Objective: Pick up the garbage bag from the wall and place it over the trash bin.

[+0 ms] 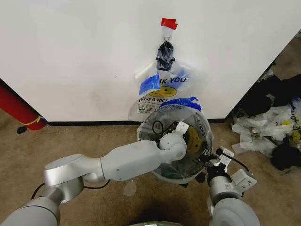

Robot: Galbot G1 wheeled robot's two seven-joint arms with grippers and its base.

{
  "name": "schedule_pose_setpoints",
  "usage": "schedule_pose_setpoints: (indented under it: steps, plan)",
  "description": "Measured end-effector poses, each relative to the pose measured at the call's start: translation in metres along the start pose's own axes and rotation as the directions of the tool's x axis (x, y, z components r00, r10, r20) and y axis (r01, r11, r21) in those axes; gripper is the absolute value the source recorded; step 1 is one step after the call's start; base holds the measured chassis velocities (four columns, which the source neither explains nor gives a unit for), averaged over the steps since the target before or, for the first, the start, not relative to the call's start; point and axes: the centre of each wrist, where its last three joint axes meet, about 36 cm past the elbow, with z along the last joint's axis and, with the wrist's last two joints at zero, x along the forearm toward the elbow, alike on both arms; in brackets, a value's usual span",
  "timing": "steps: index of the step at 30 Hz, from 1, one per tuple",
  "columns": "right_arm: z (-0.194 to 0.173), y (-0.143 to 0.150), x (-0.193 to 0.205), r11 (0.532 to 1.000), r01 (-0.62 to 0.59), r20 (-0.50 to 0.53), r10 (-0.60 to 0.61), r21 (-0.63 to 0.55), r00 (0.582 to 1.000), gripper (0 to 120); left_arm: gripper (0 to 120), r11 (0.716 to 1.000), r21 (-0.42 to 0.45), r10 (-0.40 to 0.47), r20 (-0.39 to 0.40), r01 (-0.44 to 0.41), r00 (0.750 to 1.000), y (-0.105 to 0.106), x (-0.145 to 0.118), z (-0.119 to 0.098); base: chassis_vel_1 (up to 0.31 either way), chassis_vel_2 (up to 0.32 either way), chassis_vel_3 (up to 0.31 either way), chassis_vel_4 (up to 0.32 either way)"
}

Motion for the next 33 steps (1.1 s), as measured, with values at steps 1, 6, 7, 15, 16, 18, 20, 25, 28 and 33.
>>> schedule_pose_setpoints:
  steps: [1,6,7,15,16,18,20,25,28,33]
  plan:
    - [0.001,0.0,0.001,1.0,0.003,0.002,-0.003,0.004,1.0,0,0,1.0,0.003,0.001,-0.015,-0.001,1.0,0.001,-0.003,-0.003,0.0,0.0,0.0,0.0]
    - [0.004,0.003,0.003,1.0,0.022,0.01,-0.022,0.013,1.0,0,0,0.999,0.048,0.027,-0.045,-0.025,0.999,-0.004,-0.011,-0.012,0.0,0.0,0.0,0.0]
    - [0.005,0.003,0.003,1.0,0.026,0.008,-0.026,0.014,1.0,0,0,0.997,0.07,0.045,-0.048,-0.042,0.998,-0.007,-0.012,-0.014,0.0,0.0,0.0,0.0]
    - [0.006,0.002,0.003,0.999,0.035,-0.008,-0.035,0.004,0.999,0,0,0.987,0.126,0.11,-0.073,-0.1,0.991,-0.019,-0.014,-0.015,0.0,0.0,0.0,0.0]
    - [0.006,0.002,0.003,0.999,0.035,-0.01,-0.035,0.004,0.999,0,0,0.987,0.123,0.109,-0.08,-0.099,0.991,-0.019,-0.014,-0.014,0.0,0.0,0.0,0.0]
    - [0.007,0.002,0.002,0.999,0.034,-0.01,-0.034,0.004,0.999,0,0,0.988,0.121,0.107,-0.086,-0.096,0.991,-0.018,-0.015,-0.012,0.0,0.0,0.0,0.0]
    - [0.008,0.002,-0.001,0.999,0.031,-0.011,-0.031,0.007,0.999,0,0,0.989,0.115,0.106,-0.086,-0.096,0.991,-0.015,-0.011,-0.009,0.0,0.0,0.0,0.0]
    - [0.011,0.0,-0.007,1.0,0.017,-0.012,-0.016,0.009,1.0,0,0,0.988,0.09,0.133,-0.063,-0.127,0.989,-0.003,0.018,-0.007,0.0,0.0,0.0,0.0]
    - [0.012,0.0,-0.01,1.0,0.01,-0.013,-0.01,0.005,1.0,0,0,0.987,0.068,0.149,-0.059,-0.145,0.987,0.0,0.033,-0.006,0.0,0.0,0.0,0.0]
    - [0.013,0.003,-0.011,1.0,0.01,-0.018,-0.01,-0.02,1.0,0,0,0.978,0.025,0.21,-0.113,-0.209,0.971,-0.012,0.053,-0.004,0.0,0.0,0.0,0.0]
